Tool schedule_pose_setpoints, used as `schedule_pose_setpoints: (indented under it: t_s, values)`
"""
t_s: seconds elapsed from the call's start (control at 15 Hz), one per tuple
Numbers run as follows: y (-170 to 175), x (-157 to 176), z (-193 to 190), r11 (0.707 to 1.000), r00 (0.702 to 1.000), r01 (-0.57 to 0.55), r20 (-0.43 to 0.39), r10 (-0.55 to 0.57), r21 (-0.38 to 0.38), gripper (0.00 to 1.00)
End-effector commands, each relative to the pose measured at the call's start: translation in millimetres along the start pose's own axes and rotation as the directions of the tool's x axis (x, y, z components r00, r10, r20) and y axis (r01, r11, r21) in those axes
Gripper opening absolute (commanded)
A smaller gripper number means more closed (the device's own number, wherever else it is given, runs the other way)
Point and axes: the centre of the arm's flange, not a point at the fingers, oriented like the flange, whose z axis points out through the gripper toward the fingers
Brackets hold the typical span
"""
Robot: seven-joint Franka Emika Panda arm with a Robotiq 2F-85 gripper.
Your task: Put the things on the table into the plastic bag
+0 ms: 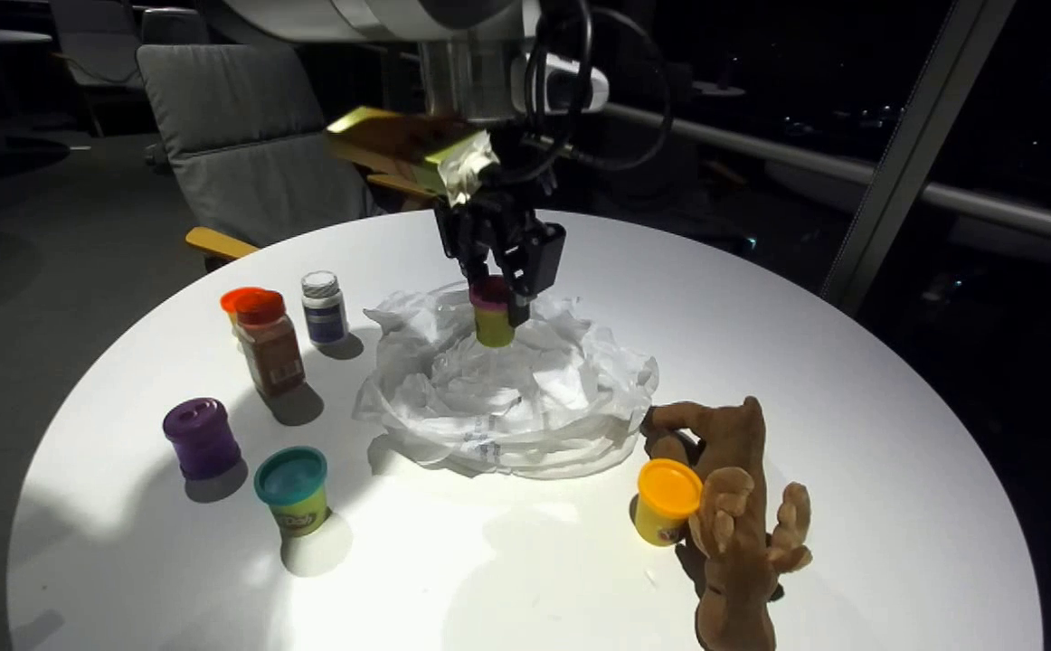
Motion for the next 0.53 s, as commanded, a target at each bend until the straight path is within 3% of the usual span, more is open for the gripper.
schedule_pose_setpoints:
  t_s: [0.0, 0.4, 0.47]
  values:
    - [-17.0, 31.9, 32.8, 0.999, 0.997, -0.044, -0.067, 0.044, 0.006, 0.28]
    - [-24.4, 59.4, 72.7, 0.997, 0.994, -0.073, -0.078, 0.072, -0.017, 0.28]
    - [-26.3, 60.3, 74.4, 0.998, 0.995, -0.068, -0.075, 0.066, -0.020, 0.72]
